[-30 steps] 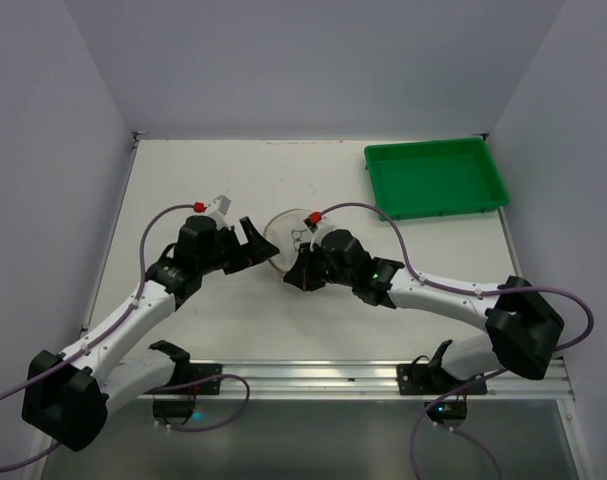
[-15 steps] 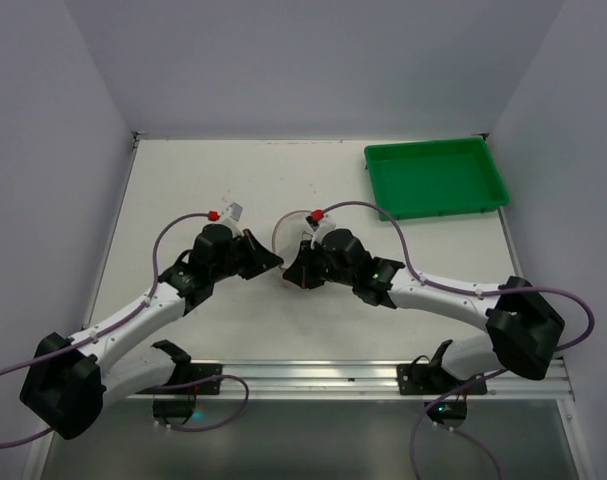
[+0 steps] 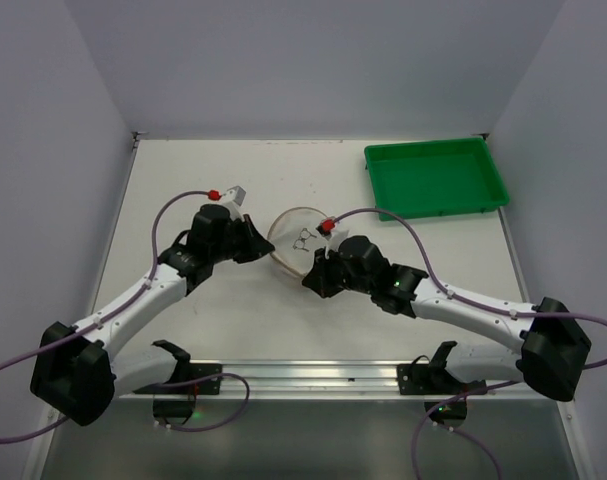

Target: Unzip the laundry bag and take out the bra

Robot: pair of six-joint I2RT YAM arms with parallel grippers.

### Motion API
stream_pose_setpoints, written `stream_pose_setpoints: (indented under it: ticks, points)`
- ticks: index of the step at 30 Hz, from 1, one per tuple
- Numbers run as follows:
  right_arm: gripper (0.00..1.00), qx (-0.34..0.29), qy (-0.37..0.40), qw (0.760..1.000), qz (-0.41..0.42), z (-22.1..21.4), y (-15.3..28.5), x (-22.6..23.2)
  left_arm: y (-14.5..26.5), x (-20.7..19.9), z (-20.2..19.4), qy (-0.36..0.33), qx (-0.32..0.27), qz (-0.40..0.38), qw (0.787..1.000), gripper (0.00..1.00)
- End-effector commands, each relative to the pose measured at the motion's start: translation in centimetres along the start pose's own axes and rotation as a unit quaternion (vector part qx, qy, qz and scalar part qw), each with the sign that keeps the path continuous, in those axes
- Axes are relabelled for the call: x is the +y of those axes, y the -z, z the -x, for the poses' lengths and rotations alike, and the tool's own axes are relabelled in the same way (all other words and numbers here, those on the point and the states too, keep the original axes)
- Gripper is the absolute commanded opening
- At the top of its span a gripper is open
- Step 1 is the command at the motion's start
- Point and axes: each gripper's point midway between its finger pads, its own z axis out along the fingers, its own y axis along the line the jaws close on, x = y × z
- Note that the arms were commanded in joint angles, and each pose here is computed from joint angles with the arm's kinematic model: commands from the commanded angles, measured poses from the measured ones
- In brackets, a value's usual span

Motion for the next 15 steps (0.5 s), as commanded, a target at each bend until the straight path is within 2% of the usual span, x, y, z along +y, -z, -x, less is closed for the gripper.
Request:
stream_pose_setpoints:
  ticks: [1,3,6,9,10,11,12,13,15]
  points:
    - [0.00,0.017,0.032,0.999,0.026,0.1,0.5,1.2,-0.2,0.1,2.9,-0.105,-0.016,0.013,0.994,0.00]
    - [0.00,0.013,0.027,0.998,0.046,0.6,0.2,2.2,-0.7,-0.5,3.5,-0.130,-0.008,0.000,0.992,0.03]
    - [0.00,0.020,0.015,0.997,0.077,0.9,-0.7,3.7,-0.6,-1.4,4.1,-0.127,-0.008,-0.016,0.992,0.16]
    - [0.00,0.005,-0.007,0.996,0.087,2.2,-1.7,4.6,0.0,-2.0,3.8,-0.082,-0.014,-0.026,0.996,0.41]
    - [0.00,-0.007,-0.013,0.996,0.091,2.9,-1.9,4.9,0.2,-1.8,3.6,-0.062,-0.015,-0.020,0.998,0.59]
    - [0.00,-0.011,-0.030,0.996,0.089,3.3,-2.3,5.1,0.8,-1.6,3.7,-0.042,-0.026,-0.011,0.999,0.67]
    - [0.00,-0.025,-0.037,0.995,0.086,4.0,-2.6,5.2,0.8,-1.0,2.6,0.007,-0.020,-0.005,1.000,0.81]
    - [0.00,-0.029,-0.051,0.995,0.083,4.5,-3.0,5.3,1.4,-1.7,2.9,0.024,-0.040,-0.025,0.999,0.87]
    - [0.00,-0.039,-0.061,0.994,0.078,5.2,-3.4,5.4,1.6,-1.1,1.0,0.076,-0.034,-0.036,0.996,0.92]
